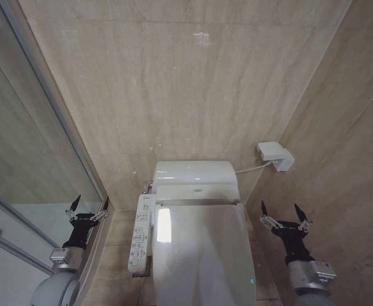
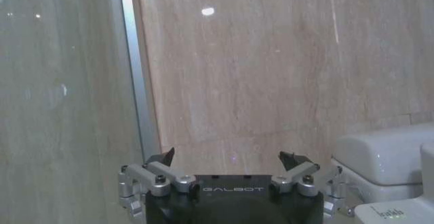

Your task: Open the toilet lid, clean the toilet bowl with a toilet brush, close the toilet lid, and flush.

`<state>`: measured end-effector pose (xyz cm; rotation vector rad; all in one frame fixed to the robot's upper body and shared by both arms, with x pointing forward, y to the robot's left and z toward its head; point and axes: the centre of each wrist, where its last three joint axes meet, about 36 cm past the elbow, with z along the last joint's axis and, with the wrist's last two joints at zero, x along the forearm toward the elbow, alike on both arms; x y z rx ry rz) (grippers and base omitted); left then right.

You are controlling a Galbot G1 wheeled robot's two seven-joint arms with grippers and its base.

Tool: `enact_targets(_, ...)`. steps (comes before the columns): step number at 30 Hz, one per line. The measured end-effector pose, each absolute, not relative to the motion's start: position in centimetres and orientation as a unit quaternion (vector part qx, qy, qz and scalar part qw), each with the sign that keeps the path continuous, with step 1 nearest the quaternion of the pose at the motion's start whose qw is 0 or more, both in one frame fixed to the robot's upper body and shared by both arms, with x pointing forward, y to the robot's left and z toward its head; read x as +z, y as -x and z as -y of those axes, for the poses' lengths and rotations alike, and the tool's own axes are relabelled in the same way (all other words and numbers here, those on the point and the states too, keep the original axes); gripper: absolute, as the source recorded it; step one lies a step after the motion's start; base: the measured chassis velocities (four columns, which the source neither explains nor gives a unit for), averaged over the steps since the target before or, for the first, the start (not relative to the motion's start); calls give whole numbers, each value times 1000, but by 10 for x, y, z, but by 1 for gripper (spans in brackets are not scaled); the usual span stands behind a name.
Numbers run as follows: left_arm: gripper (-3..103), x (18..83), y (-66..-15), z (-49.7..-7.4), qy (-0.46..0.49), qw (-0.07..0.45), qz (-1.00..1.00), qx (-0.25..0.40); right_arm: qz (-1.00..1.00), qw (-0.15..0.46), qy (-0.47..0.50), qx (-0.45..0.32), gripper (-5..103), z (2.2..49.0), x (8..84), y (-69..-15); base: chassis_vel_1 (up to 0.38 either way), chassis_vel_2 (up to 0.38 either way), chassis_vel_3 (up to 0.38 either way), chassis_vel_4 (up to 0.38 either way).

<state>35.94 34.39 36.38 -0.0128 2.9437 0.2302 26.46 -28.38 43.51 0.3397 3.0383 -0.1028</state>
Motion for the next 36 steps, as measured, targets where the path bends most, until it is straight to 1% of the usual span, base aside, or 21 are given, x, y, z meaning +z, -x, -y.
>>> enact_targets(36, 100, 364, -359, -344, 4, 94, -993, 78, -992, 41, -111, -34, 100, 284, 435, -265, 0, 0, 0, 0)
